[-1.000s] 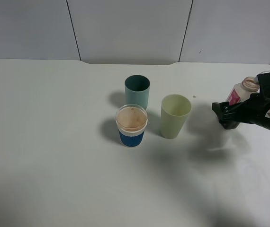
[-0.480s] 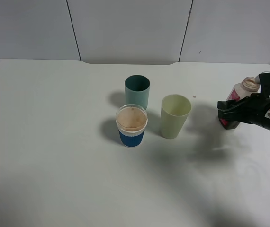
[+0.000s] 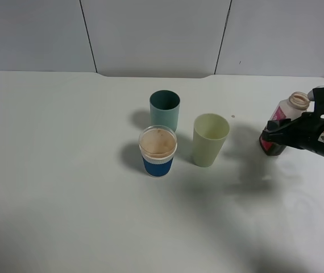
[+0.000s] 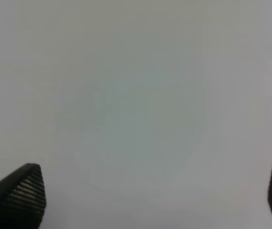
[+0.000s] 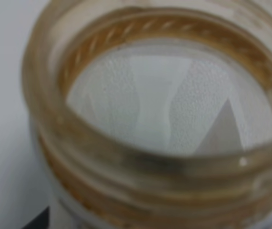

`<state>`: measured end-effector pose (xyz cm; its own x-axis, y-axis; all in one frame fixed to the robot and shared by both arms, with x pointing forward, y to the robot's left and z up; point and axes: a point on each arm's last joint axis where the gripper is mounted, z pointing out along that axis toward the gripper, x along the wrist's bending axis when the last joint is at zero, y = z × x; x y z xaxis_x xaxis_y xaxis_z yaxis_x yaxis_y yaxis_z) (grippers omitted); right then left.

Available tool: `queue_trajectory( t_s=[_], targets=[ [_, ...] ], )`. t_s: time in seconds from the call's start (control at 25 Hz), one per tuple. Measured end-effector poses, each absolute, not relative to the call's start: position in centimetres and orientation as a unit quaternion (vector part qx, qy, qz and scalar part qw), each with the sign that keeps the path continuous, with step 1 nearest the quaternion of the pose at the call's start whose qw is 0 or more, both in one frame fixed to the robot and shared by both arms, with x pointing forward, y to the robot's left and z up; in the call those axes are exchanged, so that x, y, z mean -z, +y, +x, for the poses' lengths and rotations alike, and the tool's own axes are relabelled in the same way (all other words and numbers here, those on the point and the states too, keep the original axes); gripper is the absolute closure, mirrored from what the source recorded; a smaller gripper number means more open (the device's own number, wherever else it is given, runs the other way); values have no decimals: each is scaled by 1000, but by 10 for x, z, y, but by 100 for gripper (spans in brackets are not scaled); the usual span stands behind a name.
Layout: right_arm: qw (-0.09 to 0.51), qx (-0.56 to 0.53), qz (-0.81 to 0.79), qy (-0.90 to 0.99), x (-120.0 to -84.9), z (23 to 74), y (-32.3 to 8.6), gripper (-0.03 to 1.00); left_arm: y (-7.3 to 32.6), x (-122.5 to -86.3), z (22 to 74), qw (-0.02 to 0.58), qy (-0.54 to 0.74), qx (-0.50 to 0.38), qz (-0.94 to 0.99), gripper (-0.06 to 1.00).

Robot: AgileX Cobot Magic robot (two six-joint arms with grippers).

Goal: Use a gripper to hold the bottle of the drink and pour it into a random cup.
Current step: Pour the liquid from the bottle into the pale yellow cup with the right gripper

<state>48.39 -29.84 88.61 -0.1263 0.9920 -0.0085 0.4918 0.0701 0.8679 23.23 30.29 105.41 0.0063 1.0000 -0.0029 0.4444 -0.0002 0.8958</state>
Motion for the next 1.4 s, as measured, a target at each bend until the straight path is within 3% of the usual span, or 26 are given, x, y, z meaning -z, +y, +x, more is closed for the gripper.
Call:
queue_trajectory(
  t_s=[0.36,0.84,1.0,1.4],
  targets=[
    [284,-383,645,597,-895,478,-300,57,303,-1054,232,375,600,-371,602,2],
    [231,-393,680,574,-952,495,-294,57,303,-1054,232,375,600,-371,602,2],
    [234,-365,655,620,-967,505,-279,57,303,-1054,232,375,600,-371,602,2],
    [322,-309,563,696,-998,520,-233,58,303,-1054,232,375,600,-371,602,2]
  ],
)
